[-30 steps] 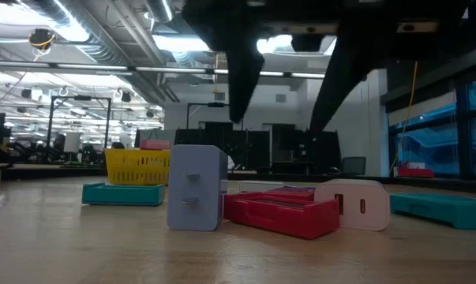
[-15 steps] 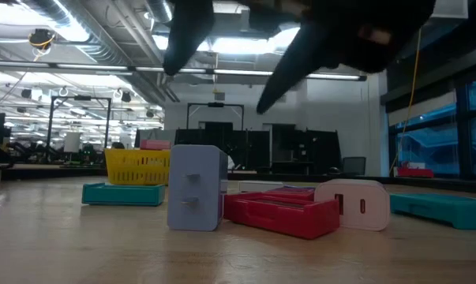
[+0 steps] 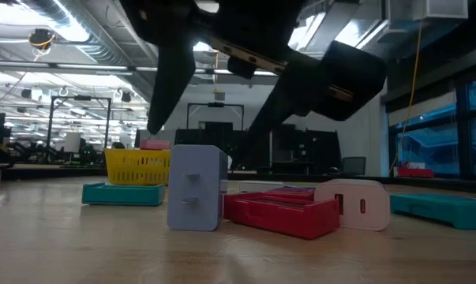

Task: Pick & Place Office items
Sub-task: Put the light blue charger adapter into the yellow bin, then put the pink charger adapter into the yellow bin

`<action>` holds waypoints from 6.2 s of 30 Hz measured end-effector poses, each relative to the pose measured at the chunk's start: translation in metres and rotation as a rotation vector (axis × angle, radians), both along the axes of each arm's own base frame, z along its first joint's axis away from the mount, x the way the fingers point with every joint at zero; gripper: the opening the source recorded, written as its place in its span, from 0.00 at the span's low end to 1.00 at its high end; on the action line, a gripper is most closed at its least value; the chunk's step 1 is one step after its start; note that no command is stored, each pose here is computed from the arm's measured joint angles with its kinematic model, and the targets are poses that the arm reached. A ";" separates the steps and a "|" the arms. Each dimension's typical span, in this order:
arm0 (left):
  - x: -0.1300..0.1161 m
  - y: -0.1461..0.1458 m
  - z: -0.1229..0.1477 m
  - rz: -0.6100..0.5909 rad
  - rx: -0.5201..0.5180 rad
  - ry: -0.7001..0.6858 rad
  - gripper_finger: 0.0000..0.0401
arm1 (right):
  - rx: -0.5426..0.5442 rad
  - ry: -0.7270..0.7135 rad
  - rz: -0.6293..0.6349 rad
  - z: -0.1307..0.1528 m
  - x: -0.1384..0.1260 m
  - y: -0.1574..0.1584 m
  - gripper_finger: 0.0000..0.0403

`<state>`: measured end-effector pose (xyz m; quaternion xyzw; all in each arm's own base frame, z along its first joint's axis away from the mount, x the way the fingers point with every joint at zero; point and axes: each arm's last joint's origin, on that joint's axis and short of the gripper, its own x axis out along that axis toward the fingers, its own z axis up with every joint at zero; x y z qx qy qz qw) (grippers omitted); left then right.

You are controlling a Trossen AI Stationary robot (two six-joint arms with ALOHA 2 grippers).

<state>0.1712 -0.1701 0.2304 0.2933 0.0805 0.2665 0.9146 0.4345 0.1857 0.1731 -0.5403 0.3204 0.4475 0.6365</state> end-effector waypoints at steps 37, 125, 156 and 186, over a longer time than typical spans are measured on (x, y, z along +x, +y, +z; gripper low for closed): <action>0.063 -0.001 -0.022 -0.498 -0.111 0.415 0.65 | 0.481 0.032 -0.637 0.196 -0.086 0.087 0.59; 0.076 0.217 -0.012 0.153 -0.635 0.900 0.28 | 0.581 -0.570 -0.925 0.211 -0.273 0.199 0.59; 0.124 0.091 0.005 -0.416 -0.459 0.540 0.62 | 0.561 -0.632 -0.928 0.212 -0.276 0.197 0.59; 0.256 0.027 -0.047 -0.678 -0.366 0.794 0.70 | 0.618 -0.636 -0.927 0.213 -0.294 0.204 0.59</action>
